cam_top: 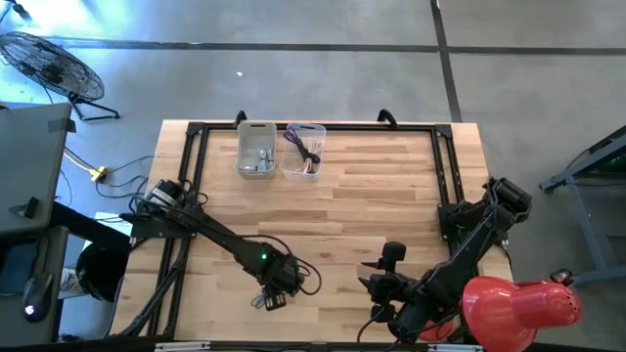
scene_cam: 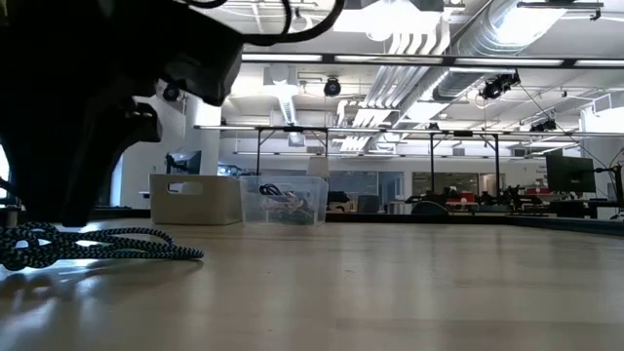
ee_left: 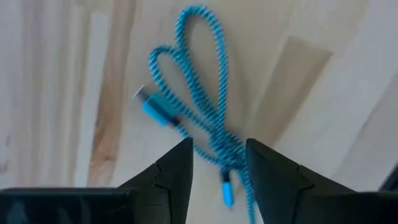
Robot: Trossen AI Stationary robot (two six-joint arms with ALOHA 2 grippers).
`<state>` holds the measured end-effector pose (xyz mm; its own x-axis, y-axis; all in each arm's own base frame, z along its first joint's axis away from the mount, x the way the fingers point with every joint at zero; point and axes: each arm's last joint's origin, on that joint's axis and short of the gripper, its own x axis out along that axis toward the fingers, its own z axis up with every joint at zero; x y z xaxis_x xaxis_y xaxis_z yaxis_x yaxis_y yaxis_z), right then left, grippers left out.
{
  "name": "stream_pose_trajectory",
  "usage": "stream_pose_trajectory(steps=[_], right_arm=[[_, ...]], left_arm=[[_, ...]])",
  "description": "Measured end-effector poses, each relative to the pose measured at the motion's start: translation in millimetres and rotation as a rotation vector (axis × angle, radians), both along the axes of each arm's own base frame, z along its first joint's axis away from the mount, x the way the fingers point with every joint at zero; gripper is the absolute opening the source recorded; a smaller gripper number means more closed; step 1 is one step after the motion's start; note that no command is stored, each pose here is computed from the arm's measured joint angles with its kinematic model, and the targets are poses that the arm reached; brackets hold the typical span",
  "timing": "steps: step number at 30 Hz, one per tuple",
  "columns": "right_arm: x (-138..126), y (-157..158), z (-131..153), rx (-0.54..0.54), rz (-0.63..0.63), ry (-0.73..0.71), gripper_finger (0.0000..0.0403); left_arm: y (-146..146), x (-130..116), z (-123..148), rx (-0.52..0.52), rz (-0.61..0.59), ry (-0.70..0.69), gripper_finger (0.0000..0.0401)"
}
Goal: Pick & Place USB Port
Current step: Put the striped light blue charger cable into the transparent bin
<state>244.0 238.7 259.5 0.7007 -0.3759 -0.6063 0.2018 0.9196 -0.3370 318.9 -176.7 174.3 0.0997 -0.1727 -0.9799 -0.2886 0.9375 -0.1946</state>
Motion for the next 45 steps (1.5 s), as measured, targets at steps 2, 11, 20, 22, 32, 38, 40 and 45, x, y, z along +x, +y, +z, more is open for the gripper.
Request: stream_pose_trajectory(steps=[2, 11, 20, 22, 32, 38, 40, 45], right_arm=[[-1, 1, 0, 0.001, 0.000, -0.002, 0.0181], [-4, 4, 0, 0.005, 0.007, -0.008, 0.0181], [-9, 9, 0, 0.012, 0.013, -0.019, 0.0181], [-10, 9, 0, 0.008, 0.013, -0.026, 0.0181], [-11, 10, 0, -0.004, 0.011, -0.039, 0.0181], [-10, 9, 1, -0.054, 0.018, -0.060, 0.0181], [-8, 8, 2, -0.081, 0.022, -0.065, 0.0181], [2, 3, 3, -0.123, 0.050, -0.049, 0.0181]], left_arm=[[-1, 2, -2, -0.013, 0.001, 0.000, 0.0145], [-5, 4, -23, -0.041, -0.019, 0.092, 0.0145], [-2, 1, -31, 0.019, -0.153, 0.113, 0.0039], [-2, 1, -30, 0.026, -0.176, 0.109, 0.0022], [0, 2, -6, 0.115, -0.261, 0.087, 0.0012], [6, 3, 66, 0.315, -0.310, 0.052, 0.0012], [9, 2, 97, 0.391, -0.317, -0.002, 0.0012], [21, -10, 163, 0.556, -0.355, -0.149, 0.0012]])
